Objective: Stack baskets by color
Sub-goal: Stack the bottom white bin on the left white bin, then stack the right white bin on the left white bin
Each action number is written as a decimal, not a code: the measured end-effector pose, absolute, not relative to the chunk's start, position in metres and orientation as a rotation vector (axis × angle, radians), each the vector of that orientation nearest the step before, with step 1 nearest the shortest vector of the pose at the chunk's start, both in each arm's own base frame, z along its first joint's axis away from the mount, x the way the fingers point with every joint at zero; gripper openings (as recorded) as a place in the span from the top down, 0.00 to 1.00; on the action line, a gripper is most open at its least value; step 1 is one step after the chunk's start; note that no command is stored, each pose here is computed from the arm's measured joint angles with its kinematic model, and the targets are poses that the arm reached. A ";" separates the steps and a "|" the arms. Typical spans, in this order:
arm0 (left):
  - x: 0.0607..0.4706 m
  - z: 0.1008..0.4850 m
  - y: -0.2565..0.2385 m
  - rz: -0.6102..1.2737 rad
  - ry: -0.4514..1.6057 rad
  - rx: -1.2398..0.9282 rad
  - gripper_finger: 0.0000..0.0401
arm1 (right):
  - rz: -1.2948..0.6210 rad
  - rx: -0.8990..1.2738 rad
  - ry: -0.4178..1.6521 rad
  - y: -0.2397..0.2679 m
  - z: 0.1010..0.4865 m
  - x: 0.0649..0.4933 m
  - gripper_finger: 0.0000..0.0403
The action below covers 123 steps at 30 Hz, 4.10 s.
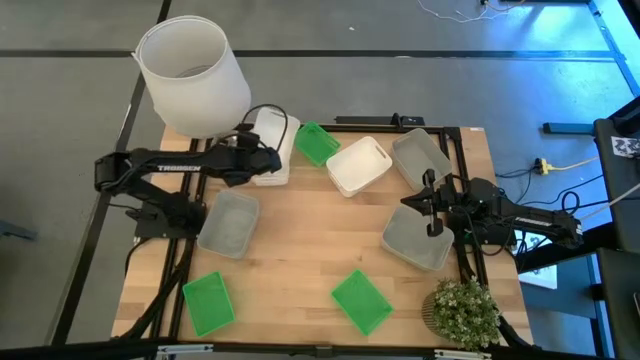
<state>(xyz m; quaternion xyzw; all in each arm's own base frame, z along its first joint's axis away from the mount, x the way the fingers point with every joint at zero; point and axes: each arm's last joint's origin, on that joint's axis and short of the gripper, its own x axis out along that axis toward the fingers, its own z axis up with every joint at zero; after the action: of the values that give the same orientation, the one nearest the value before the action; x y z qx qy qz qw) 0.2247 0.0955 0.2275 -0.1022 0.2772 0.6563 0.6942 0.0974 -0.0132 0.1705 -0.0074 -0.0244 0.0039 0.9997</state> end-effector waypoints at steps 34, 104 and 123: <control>0.240 0.218 0.073 1.322 0.602 -0.438 1.00 | 0.008 -0.015 -0.049 -0.013 0.171 0.097 0.97; 0.246 0.285 -0.091 0.494 0.701 -0.015 0.84 | 0.008 -0.015 -0.049 -0.013 0.171 0.097 0.97; 0.198 0.286 -0.172 0.247 0.632 -0.065 0.84 | 0.012 -0.004 -0.097 -0.013 0.175 0.097 0.97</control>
<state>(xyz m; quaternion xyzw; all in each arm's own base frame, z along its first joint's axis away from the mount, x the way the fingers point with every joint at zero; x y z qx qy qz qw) 0.1979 -0.1715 0.2857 -0.0318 0.3100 0.1212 0.9424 0.0971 -0.0131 0.1753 -0.0019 -0.0484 0.0059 0.9988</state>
